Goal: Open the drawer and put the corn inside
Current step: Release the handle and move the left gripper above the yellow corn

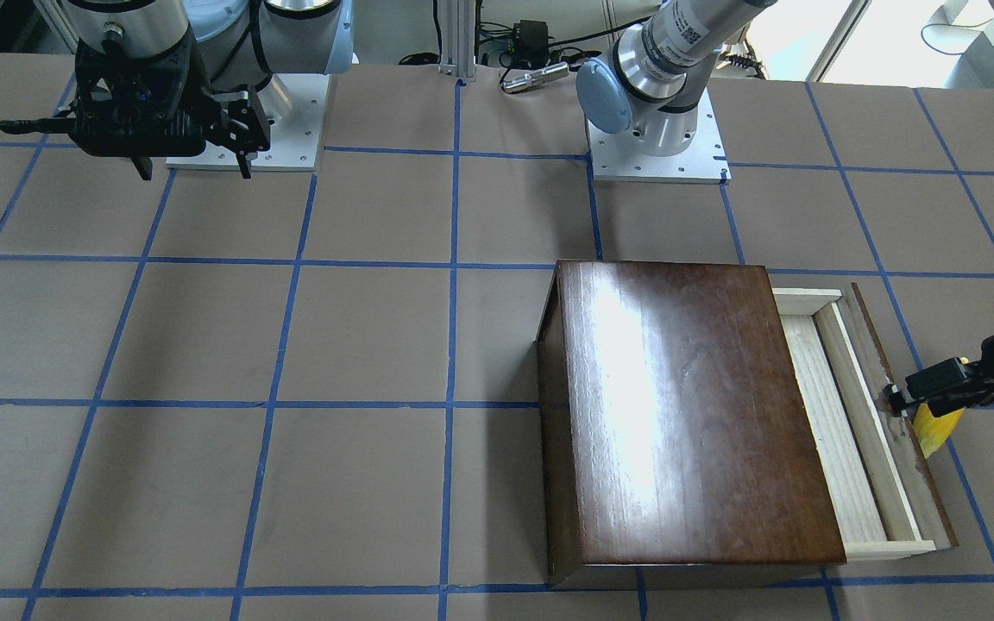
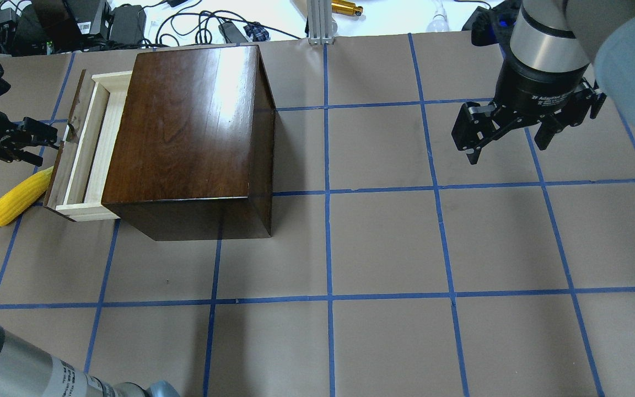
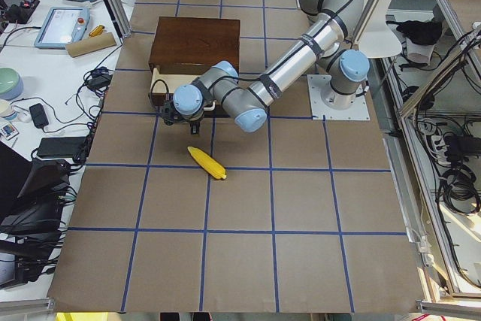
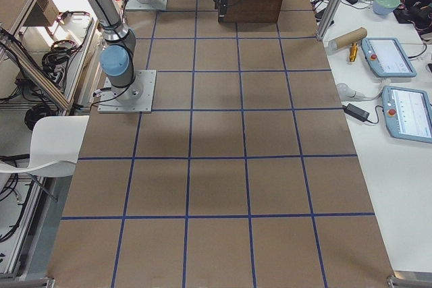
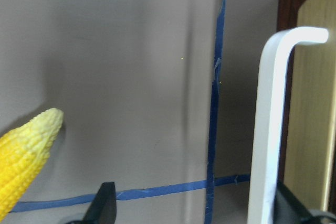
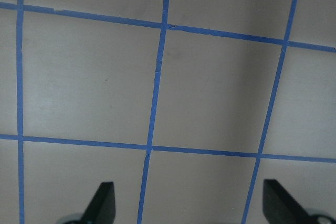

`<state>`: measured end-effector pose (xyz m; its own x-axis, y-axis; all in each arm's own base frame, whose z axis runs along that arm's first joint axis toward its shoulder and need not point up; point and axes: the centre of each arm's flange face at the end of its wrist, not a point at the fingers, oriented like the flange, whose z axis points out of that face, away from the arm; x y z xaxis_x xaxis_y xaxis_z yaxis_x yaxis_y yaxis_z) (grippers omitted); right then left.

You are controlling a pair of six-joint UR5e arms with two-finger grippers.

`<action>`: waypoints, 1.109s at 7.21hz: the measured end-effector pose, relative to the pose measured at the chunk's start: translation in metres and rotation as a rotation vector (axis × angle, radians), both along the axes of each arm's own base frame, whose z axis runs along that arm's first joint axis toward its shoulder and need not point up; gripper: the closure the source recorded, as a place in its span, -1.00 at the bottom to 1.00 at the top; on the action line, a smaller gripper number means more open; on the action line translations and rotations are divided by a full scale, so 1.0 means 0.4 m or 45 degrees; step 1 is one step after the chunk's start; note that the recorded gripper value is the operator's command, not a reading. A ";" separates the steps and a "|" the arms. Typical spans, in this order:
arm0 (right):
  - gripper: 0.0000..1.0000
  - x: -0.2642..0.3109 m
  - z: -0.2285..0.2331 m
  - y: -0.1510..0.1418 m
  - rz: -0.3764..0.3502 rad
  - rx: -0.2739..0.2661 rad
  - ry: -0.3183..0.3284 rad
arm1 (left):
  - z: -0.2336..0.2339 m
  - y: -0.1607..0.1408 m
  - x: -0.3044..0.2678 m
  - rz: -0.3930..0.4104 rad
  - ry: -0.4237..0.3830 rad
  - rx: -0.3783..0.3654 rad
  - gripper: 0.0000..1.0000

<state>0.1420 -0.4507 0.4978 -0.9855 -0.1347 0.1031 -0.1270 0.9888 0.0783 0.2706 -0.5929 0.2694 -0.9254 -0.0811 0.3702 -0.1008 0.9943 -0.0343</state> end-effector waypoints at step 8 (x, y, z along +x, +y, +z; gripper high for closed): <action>-1.00 0.000 0.000 0.000 -0.001 0.000 0.000 | 0.129 0.029 0.005 0.009 -0.105 -0.051 -1.00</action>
